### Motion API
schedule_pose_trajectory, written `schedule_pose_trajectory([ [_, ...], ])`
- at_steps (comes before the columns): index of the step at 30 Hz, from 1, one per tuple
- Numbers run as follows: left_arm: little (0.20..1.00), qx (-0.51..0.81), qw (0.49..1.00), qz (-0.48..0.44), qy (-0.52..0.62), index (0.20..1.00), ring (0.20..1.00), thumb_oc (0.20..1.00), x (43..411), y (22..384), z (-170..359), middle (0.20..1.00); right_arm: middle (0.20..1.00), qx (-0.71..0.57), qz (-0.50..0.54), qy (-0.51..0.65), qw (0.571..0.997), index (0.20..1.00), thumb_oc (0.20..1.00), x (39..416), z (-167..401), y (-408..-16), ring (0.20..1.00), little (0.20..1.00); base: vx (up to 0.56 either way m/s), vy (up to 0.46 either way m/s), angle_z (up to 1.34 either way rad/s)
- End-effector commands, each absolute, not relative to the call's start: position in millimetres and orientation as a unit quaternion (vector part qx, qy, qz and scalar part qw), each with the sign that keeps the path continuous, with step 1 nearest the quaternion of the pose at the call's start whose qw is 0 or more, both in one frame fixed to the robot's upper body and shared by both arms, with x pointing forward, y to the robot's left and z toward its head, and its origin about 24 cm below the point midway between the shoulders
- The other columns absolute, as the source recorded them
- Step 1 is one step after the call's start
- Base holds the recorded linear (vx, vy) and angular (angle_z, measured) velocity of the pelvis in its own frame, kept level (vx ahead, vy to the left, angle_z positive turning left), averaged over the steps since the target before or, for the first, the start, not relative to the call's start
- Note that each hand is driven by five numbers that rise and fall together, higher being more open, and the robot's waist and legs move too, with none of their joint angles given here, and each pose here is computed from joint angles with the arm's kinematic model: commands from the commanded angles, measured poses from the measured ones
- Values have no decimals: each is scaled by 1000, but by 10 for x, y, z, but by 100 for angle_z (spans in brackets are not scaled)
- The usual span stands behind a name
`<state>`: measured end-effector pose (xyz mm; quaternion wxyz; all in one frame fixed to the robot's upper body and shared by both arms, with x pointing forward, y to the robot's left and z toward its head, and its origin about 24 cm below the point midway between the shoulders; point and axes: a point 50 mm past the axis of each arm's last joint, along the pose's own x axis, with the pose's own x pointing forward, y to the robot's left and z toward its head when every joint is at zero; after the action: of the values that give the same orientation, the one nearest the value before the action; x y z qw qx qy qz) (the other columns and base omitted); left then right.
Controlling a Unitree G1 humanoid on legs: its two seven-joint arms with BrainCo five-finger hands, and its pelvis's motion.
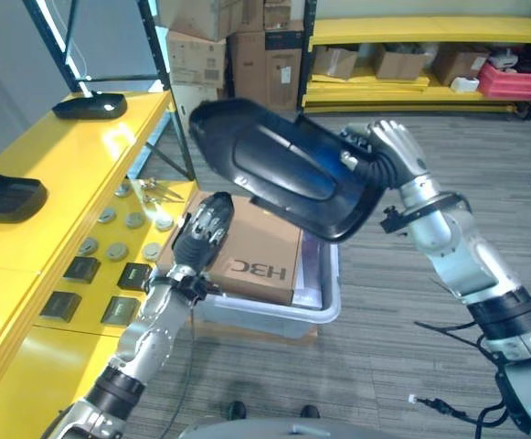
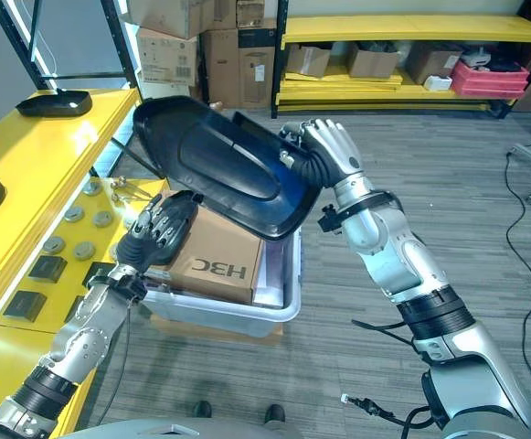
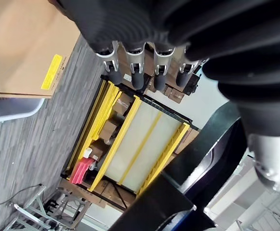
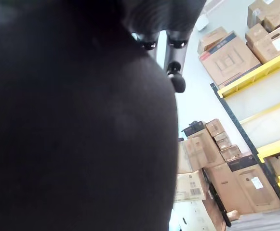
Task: Move parts from the plastic box to the shelf.
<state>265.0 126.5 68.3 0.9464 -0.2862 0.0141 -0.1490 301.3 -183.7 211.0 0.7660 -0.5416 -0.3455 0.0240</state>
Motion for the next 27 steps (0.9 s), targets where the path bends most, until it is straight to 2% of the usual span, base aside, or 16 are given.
schedule_pose_trajectory([
  [1, 1000, -284, 939, -194, -21, 1000, 1000, 1000, 2731, 1159, 902, 1000, 200, -524, 26, -419, 741, 200, 200, 3000, 2446, -1650, 200, 200, 0, 0, 0],
  [11, 1000, -261, 938, -227, -32, 1000, 1000, 1000, 2774, 982, 1006, 1000, 200, -491, 171, -425, 741, 200, 200, 2976, 2259, -1079, 200, 200, 1, -1, 0],
  [14, 1000, -259, 938, -228, -34, 1000, 1000, 1000, 2794, 964, 1018, 1000, 200, -486, 196, -436, 732, 200, 200, 2923, 2272, -987, 200, 200, 7, -11, 7],
  [15, 1000, -266, 935, -231, -26, 1000, 1000, 1000, 2791, 928, 993, 1000, 200, -486, 226, -446, 716, 200, 200, 2860, 2278, -889, 200, 200, 10, -27, 10],
  [16, 200, -262, 938, -226, -28, 200, 200, 200, 2802, 933, 988, 200, 200, -478, 251, -449, 712, 200, 200, 2802, 2257, -841, 200, 200, 12, -40, 8],
  [25, 200, -288, 939, -182, -43, 200, 200, 200, 2773, 1052, 942, 200, 200, -443, 311, -455, 707, 200, 200, 2595, 2174, -740, 200, 200, 3, -24, 2],
  [27, 200, -305, 937, -152, -74, 200, 200, 200, 2759, 1144, 1016, 200, 200, -427, 321, -456, 712, 200, 200, 2546, 2146, -688, 200, 200, 17, -28, 4],
])
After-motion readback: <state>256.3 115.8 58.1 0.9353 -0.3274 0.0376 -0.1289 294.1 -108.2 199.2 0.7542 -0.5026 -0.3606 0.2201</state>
